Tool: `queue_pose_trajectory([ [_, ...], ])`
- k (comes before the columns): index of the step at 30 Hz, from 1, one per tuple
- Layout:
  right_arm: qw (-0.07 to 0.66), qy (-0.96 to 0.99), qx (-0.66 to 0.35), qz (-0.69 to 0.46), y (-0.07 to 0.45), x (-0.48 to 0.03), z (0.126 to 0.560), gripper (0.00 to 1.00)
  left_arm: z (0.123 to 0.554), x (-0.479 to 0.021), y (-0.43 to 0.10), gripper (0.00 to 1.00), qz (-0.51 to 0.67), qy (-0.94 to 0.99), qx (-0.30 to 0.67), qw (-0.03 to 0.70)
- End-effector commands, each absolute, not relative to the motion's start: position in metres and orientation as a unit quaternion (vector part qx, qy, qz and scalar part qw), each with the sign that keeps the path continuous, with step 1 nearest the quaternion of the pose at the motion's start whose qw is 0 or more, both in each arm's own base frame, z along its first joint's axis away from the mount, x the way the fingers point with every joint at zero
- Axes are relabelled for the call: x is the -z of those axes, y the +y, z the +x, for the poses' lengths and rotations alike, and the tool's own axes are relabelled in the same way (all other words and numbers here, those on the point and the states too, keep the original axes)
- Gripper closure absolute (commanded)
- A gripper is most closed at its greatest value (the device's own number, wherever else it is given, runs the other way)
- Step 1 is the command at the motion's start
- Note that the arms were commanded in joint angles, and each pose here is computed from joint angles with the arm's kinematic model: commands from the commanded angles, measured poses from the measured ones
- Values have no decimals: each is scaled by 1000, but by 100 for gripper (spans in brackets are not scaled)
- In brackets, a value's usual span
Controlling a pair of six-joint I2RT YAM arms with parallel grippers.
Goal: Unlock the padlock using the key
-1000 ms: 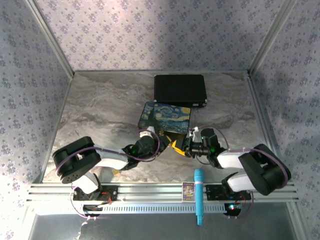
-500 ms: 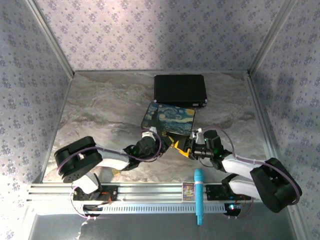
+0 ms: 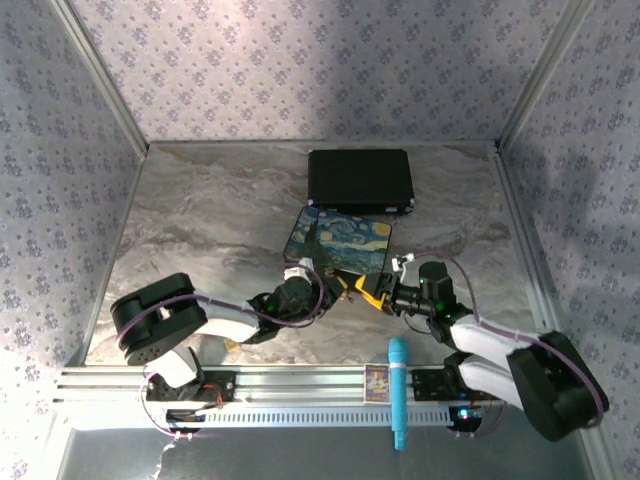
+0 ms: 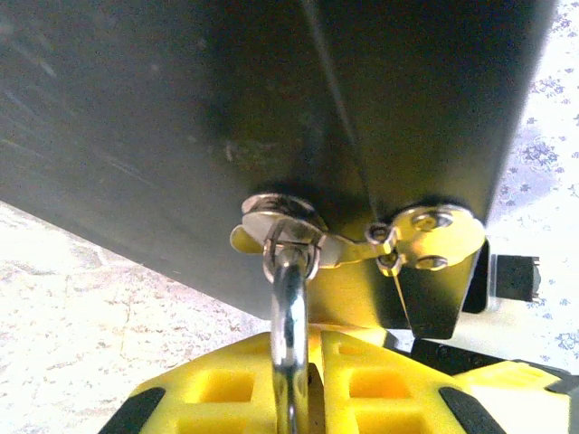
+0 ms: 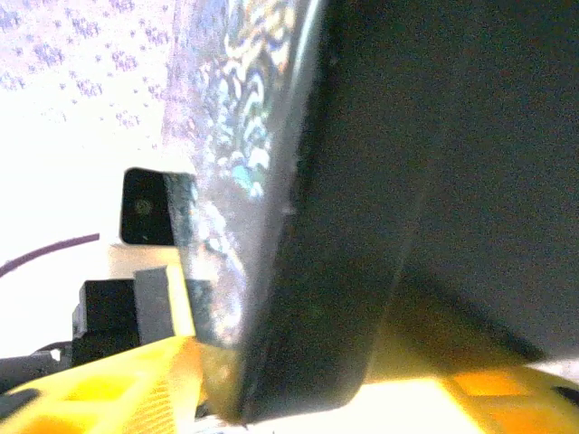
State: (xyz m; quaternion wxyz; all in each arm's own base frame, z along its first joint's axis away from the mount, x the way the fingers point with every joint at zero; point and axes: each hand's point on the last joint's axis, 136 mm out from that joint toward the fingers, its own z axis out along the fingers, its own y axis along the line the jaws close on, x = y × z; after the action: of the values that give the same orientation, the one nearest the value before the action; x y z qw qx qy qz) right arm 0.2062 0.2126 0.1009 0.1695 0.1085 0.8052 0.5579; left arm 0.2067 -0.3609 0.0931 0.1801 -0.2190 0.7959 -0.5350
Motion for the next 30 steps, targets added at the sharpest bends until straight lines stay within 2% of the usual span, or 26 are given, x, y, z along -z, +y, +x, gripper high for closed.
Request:
queue_pose_trajectory([
  [1, 162, 834, -515, 115, 202, -82, 196, 53, 208, -124, -367, 100, -214, 768, 572, 192],
  [3, 164, 837, -510, 112, 200, -81, 190, 56, 209, -126, -369, 100, -212, 769, 571, 193],
  [8, 167, 850, -489, 104, 196, -76, 179, 80, 212, -127, -371, 100, -217, 767, 573, 190],
  [11, 167, 861, -475, 77, 206, -75, 172, 88, 213, -131, -374, 100, -216, 765, 577, 188],
  [17, 184, 863, -469, 37, 229, -85, 173, 91, 210, -130, -381, 100, -211, 767, 578, 181],
  [30, 221, 844, -485, 55, 247, -106, 209, 93, 189, -120, -395, 100, -203, 772, 584, 151],
])
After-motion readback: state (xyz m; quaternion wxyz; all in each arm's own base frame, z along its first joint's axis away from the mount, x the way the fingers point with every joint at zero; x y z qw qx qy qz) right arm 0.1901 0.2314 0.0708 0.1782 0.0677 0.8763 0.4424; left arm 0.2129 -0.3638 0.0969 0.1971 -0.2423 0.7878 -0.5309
